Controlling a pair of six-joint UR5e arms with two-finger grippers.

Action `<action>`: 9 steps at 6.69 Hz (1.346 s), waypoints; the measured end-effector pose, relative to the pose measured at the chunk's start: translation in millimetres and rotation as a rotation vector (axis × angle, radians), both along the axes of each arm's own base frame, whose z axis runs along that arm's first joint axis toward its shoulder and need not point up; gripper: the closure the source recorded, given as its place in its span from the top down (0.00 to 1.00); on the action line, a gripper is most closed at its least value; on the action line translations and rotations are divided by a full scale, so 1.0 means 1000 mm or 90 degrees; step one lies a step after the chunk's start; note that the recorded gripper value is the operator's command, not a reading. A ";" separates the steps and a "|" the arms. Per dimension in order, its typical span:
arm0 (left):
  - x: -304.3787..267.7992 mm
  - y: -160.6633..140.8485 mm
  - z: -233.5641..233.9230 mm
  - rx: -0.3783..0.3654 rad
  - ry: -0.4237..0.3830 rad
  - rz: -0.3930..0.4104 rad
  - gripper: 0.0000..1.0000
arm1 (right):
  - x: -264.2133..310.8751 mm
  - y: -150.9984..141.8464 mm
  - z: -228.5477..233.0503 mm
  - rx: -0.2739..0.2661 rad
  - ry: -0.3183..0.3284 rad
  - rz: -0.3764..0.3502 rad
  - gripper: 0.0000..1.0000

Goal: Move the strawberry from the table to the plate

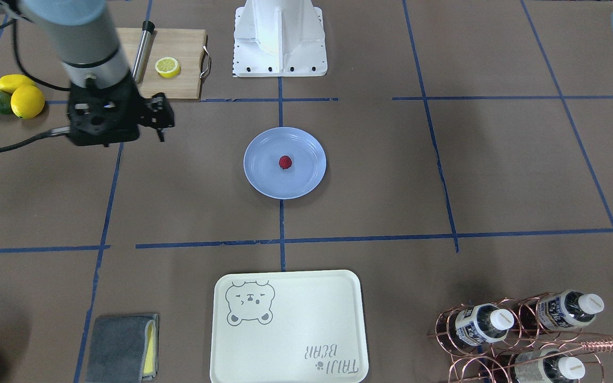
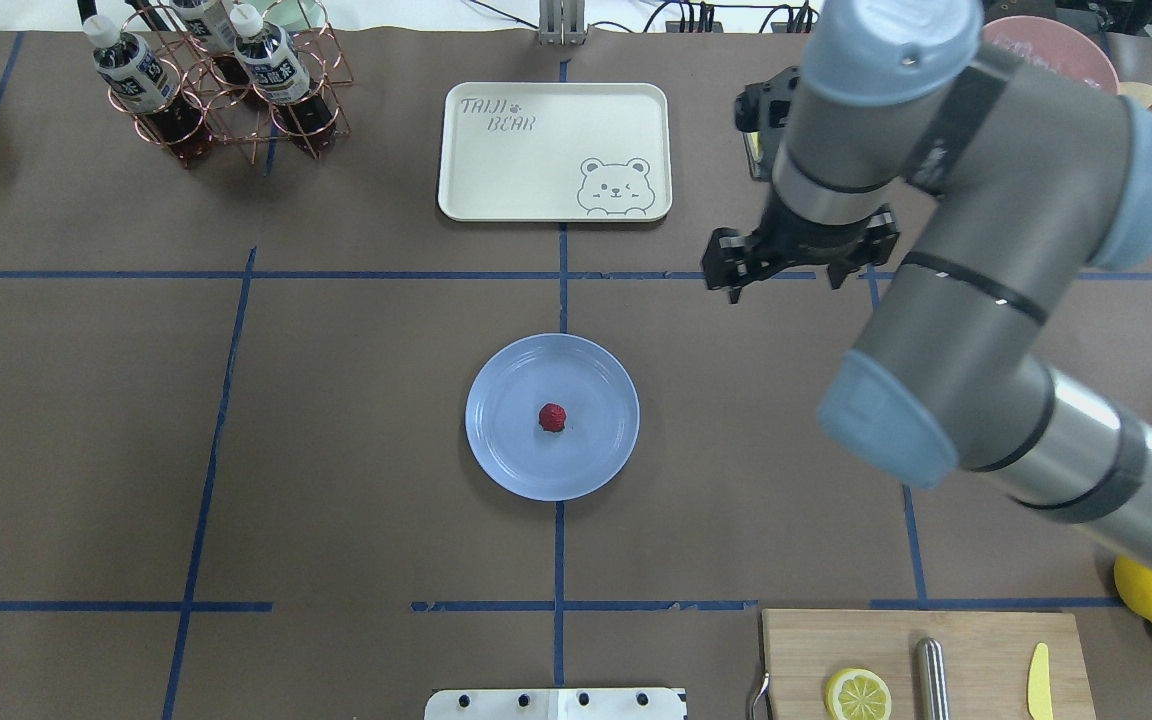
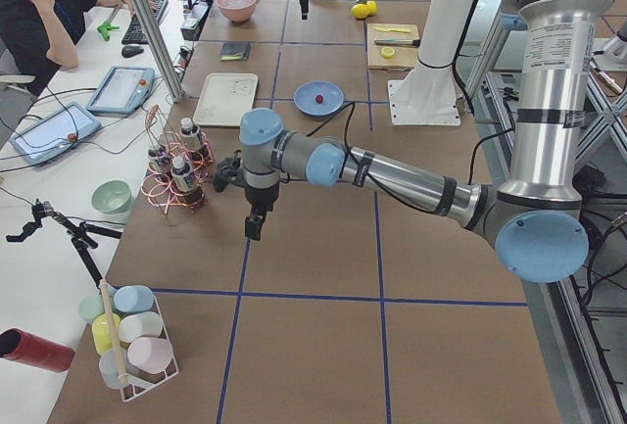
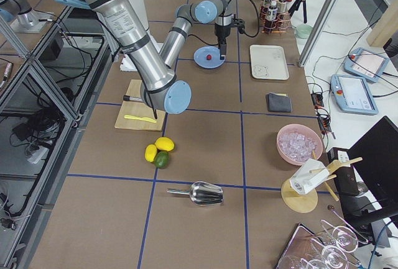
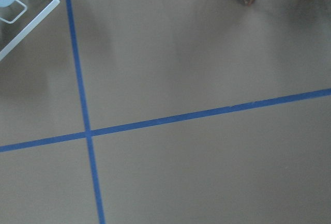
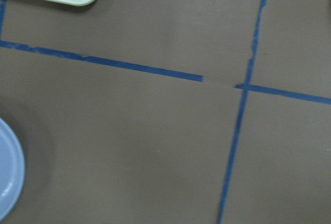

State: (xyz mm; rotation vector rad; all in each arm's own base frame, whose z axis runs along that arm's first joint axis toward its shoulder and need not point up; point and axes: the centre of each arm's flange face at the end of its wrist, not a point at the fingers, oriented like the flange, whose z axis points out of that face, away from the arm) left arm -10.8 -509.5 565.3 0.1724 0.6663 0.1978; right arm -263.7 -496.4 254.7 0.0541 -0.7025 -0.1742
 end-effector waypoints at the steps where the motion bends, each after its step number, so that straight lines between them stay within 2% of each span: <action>1: -0.027 0.003 0.035 -0.007 -0.002 0.013 1.00 | 0.074 -0.012 0.055 0.004 -0.008 -0.033 1.00; 3: -0.043 0.016 0.062 -0.023 0.003 0.015 1.00 | 0.194 0.000 0.173 0.005 -0.003 -0.064 1.00; 6: -0.046 0.019 0.065 -0.022 0.005 0.013 1.00 | 0.300 0.023 0.339 0.004 -0.062 -0.046 1.00; 7: -0.047 0.020 0.066 -0.023 0.005 0.011 1.00 | 0.313 0.022 0.366 -0.002 -0.065 -0.036 1.00; 9: -0.049 0.032 0.083 -0.045 0.005 0.009 1.00 | 0.319 0.015 0.383 -0.006 -0.065 -0.031 1.00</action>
